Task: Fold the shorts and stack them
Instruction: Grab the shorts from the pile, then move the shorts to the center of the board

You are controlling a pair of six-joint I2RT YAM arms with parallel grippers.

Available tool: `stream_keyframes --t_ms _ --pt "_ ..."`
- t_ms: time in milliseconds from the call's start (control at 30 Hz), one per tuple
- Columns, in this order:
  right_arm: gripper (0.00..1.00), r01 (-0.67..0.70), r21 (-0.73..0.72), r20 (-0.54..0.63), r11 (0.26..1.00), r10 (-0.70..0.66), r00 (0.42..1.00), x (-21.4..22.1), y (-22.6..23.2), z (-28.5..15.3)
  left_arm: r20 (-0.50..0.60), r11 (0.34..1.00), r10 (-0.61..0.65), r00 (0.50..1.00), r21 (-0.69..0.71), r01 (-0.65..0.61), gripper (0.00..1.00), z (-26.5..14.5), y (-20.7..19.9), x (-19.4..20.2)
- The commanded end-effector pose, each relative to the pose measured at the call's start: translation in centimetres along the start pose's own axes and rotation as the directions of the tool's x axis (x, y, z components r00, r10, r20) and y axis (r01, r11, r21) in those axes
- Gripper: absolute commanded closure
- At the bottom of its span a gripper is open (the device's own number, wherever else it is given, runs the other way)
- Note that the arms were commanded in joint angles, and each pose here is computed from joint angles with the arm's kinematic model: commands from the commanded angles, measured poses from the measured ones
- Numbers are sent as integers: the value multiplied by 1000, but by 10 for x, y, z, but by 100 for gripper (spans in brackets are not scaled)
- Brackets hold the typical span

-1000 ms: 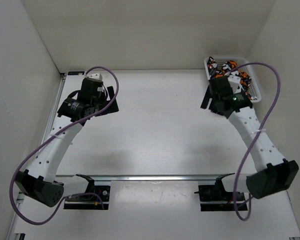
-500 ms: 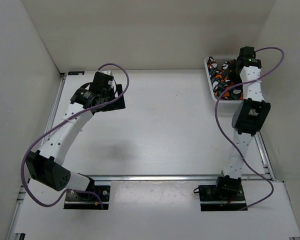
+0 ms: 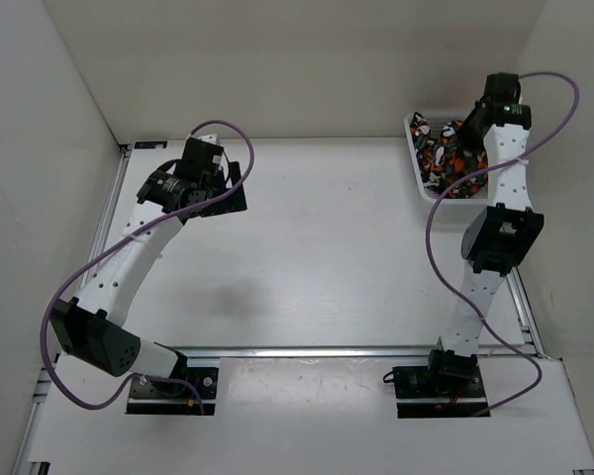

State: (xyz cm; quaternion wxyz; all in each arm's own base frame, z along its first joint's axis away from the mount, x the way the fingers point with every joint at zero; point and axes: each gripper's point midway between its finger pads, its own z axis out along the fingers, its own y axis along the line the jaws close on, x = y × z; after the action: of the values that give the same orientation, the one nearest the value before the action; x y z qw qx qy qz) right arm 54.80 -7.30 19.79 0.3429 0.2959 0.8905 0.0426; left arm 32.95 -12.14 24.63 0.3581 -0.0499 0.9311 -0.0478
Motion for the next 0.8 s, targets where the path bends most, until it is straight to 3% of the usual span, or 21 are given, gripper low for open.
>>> stream_keyframes --t_ms 0,33,133,233,300,333,367,400,433,467,500,533,600,633,667,700,767 --pt "100 207 -291 395 934 -80 915 -62 97 -191 70 999 -25 997 28 23 0 -16 -7 -22" --pt "100 267 -353 452 897 -86 888 -58 117 -237 82 999 -29 996 34 26 0 -19 -8 -26" --pt "100 407 -495 544 768 -91 834 -42 155 -313 109 998 -61 992 20 59 0 -30 3 -41" --pt "100 581 -550 607 600 -191 771 11 194 -368 146 991 -131 981 -3 133 0 -44 21 -60" --pt "100 623 -533 589 573 -277 759 48 201 -359 174 983 -185 967 12 186 0 -56 33 -70" --pt "100 662 -545 622 516 -281 731 74 211 -384 196 980 -201 960 38 198 0 -62 33 -78" --pt "100 675 -533 621 510 -306 721 91 211 -380 200 977 -211 957 67 202 0 -69 32 -78" --pt "100 682 -515 565 519 -394 726 126 207 -342 215 973 -230 949 82 217 0 -73 33 -82" --pt "100 699 -546 584 461 -388 713 152 211 -359 215 970 -242 946 81 230 0 -73 38 -84" --pt "98 699 -564 535 439 -450 715 196 204 -342 217 967 -251 943 94 236 0 -76 39 -85" --pt "93 674 -597 488 435 -470 736 221 201 -334 219 966 -252 943 115 231 0 -81 36 -84" --pt "75 677 -621 425 395 -556 714 274 187 -316 219 966 -252 943 116 231 0 -81 36 -84" --pt "69 690 -594 365 414 -625 690 316 170 -295 193 964 -254 948 125 233 0 -78 36 -77" --pt "59 715 -588 337 378 -689 641 352 156 -292 175 961 -252 952 162 225 0 -76 29 -74" --pt "30 735 -557 319 386 -718 619 363 146 -287 157 959 -243 957 184 214 0 -73 22 -70" --pt "17 757 -514 293 403 -747 596 368 128 -285 126 962 -222 967 188 197 0 -66 18 -61" --pt "4 766 -414 279 491 -733 620 359 107 -278 109 960 -192 975 226 164 0 -63 5 -55"
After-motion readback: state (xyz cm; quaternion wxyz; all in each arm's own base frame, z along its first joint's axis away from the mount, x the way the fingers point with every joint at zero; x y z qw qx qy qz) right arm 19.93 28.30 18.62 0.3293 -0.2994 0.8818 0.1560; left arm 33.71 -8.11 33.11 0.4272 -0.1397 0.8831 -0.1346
